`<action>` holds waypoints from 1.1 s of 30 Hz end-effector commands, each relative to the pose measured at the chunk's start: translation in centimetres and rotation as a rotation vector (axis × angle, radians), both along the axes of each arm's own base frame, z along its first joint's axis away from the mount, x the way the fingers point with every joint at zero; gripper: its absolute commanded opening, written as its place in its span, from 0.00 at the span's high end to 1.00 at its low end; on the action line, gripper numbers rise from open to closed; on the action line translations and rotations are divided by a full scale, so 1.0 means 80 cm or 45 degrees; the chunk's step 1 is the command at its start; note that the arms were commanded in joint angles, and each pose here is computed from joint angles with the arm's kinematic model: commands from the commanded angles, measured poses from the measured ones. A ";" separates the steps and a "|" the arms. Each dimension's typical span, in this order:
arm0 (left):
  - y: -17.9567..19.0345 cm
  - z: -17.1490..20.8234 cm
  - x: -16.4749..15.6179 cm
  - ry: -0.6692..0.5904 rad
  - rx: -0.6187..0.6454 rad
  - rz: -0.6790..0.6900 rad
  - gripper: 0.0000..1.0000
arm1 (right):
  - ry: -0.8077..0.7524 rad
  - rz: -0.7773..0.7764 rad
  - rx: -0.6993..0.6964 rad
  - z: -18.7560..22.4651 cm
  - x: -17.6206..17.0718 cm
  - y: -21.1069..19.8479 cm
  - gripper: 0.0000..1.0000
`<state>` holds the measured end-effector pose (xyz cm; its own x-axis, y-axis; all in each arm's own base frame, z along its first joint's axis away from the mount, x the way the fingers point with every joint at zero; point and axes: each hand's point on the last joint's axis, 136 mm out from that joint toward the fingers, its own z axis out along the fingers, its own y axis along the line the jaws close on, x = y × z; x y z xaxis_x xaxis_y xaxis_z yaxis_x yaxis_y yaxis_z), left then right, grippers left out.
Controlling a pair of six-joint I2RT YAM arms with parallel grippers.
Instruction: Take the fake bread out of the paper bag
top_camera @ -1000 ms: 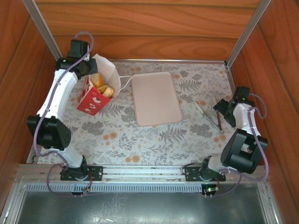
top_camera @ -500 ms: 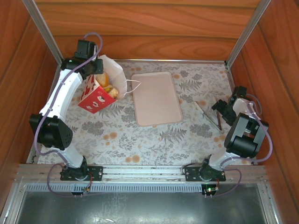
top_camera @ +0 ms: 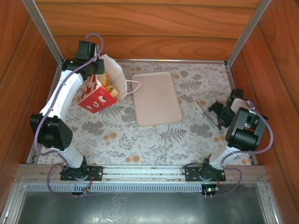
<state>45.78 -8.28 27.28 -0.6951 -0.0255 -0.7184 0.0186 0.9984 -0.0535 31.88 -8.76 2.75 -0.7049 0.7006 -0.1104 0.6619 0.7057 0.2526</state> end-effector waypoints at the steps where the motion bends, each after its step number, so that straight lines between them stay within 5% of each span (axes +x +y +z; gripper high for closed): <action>1: -0.006 0.021 -0.002 -0.067 -0.040 -0.010 1.00 | -0.041 0.029 0.103 0.008 -0.010 0.029 0.00; 14: -0.008 0.027 -0.009 -0.094 -0.077 -0.005 1.00 | -0.054 0.198 0.162 0.010 -0.026 0.100 0.00; 33: -0.008 0.026 -0.017 -0.104 -0.096 0.004 1.00 | 0.225 0.389 -0.188 -0.027 -0.034 0.083 0.00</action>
